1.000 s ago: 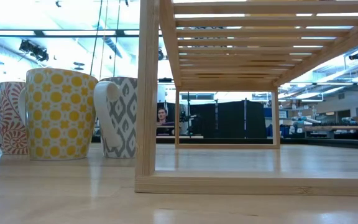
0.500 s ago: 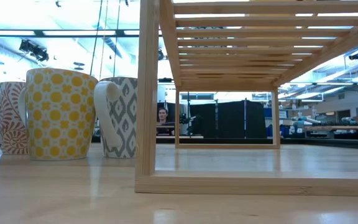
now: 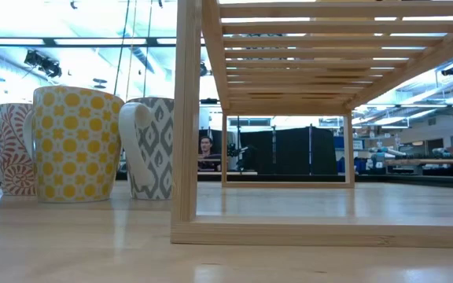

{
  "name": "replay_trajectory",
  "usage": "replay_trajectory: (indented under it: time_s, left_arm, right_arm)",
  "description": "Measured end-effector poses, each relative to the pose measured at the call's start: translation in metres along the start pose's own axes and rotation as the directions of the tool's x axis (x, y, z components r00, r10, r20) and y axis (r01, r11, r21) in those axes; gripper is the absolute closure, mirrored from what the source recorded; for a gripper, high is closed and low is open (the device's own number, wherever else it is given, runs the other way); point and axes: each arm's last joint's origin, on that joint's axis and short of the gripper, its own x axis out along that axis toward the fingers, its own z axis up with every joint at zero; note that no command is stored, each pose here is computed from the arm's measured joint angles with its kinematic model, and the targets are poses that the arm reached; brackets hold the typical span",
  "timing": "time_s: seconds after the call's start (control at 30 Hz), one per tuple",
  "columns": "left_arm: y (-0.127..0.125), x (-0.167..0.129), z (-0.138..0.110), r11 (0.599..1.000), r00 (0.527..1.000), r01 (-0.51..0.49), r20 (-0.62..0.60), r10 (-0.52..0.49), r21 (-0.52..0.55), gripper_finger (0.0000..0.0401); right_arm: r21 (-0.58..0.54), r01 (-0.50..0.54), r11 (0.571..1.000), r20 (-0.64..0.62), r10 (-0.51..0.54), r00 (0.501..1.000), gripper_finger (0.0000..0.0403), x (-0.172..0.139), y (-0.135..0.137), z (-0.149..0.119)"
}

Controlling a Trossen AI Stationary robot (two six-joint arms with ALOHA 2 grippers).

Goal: Place coffee mugs
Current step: Put the yellow mug on the shelf

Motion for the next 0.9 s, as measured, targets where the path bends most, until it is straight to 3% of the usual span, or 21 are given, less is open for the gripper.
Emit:
replay_trajectory:
  time_s: [0.33,0.9]
  left_arm:
    - [-0.0001,0.0000,-0.0001,1.000,1.000,0.000,0.000,0.000,0.000,0.0339]
    - [0.0000,0.0000,0.0000,0.999,1.000,0.000,0.000,0.000,0.034,0.0339]
  right_arm:
    - [0.003,-0.002,1.000,-0.006,0.002,1.000,0.0364,0.0000,0.0001,-0.0002]
    - [0.014,-0.027,1.000,-0.005,0.027,1.000,0.0304,0.0002,0.0027,0.0002]
